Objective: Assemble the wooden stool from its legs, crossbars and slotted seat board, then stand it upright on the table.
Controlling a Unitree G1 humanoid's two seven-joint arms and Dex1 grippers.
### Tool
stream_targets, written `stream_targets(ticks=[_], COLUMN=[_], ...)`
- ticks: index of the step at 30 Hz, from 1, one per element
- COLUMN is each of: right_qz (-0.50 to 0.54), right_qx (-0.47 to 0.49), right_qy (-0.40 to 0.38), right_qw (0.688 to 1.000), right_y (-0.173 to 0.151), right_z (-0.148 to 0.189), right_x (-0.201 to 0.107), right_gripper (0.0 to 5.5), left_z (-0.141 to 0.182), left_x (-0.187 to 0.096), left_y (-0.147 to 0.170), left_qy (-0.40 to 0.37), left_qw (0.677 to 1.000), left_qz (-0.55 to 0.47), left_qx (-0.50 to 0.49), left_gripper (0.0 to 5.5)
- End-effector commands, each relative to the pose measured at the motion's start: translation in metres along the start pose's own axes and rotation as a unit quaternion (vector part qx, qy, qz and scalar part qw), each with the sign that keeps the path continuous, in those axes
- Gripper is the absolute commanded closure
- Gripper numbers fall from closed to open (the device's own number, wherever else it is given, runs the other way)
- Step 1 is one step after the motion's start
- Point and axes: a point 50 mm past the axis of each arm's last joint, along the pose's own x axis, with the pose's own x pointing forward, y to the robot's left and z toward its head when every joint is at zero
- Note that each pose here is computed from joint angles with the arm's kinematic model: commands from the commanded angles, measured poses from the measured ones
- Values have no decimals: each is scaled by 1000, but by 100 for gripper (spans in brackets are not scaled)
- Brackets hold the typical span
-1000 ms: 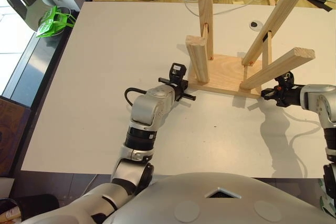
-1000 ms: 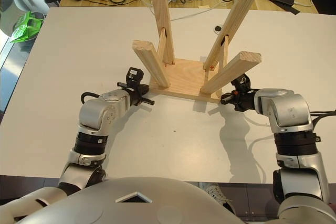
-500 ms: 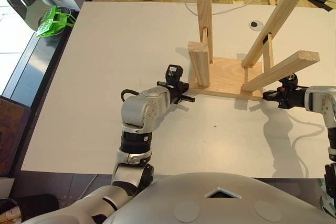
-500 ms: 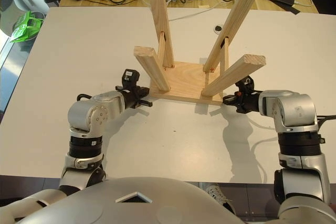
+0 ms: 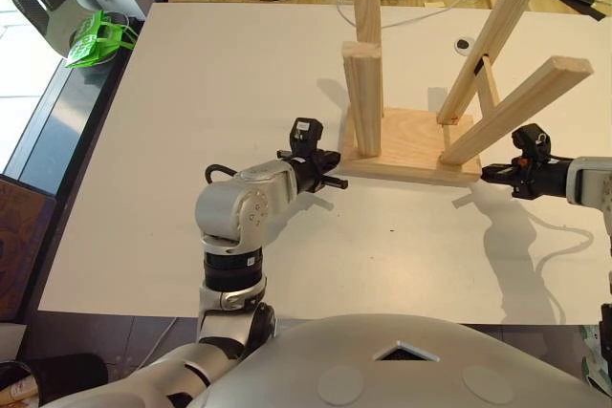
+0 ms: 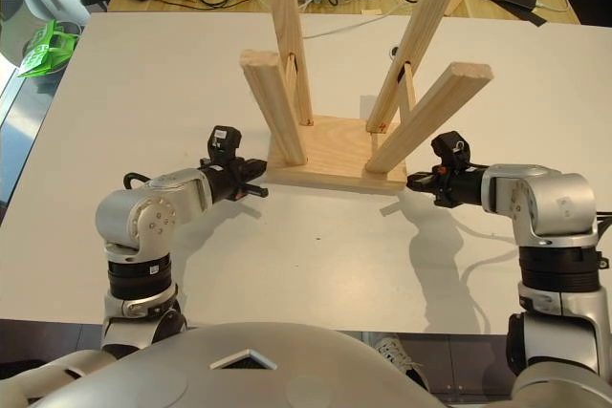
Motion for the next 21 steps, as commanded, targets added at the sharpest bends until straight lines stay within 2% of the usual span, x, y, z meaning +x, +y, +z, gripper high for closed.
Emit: stream_targets(ticks=[1,21], right_qz=[106,202], right_qx=[-6,-17], right_qy=[-49,-148], right_qw=[993,968], right_y=[25,46], right_z=[15,40], right_x=[3,-20], right_gripper=[550,550], left_z=[19,45], left_x=[-5,-23], left_y=[-32,-45], left_qy=[-34,-84], left_qw=[993,986], left_qz=[-110,-146], left_qx=[-4,-12], left_gripper=[547,547])
